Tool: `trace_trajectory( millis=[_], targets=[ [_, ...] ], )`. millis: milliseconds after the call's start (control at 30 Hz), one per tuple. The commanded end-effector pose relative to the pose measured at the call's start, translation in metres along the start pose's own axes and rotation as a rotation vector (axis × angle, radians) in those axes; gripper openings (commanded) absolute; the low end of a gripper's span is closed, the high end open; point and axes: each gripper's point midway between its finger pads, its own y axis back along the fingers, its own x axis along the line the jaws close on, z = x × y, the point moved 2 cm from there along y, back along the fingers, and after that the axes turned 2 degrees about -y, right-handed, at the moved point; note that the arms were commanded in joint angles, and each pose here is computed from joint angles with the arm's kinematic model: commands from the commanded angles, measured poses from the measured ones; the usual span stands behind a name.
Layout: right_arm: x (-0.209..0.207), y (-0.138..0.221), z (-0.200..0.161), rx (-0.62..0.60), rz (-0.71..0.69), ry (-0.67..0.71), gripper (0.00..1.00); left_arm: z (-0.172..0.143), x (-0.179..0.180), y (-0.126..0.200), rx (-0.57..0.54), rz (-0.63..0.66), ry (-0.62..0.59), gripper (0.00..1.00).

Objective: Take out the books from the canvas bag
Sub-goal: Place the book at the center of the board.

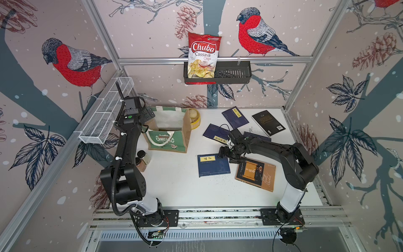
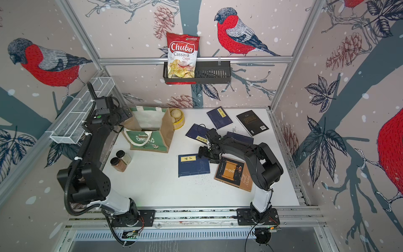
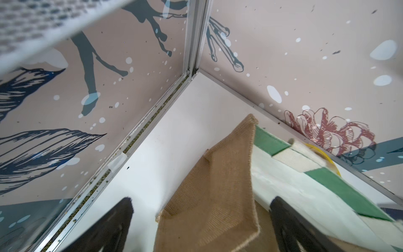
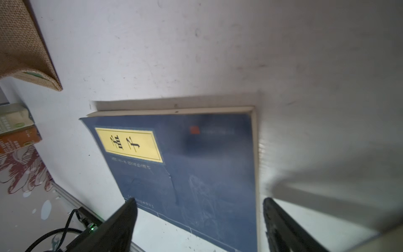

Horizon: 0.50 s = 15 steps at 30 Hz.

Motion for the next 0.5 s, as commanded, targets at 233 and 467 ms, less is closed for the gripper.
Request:
trace_trajectory(
  millis=[233, 467],
  targets=[
    [-0.006, 0.059, 0.028, -0.195, -0.082, -0.008, 0.9, 0.011, -0.024, 0.063, -0.077, -0.172, 0.006, 0.99],
    [-0.036, 0.097, 0.065, -0.448, -0.172, -0.046, 0.94, -0.043, -0.06, 0.111, -0.048, -0.27, -0.102, 0.99]
  ],
)
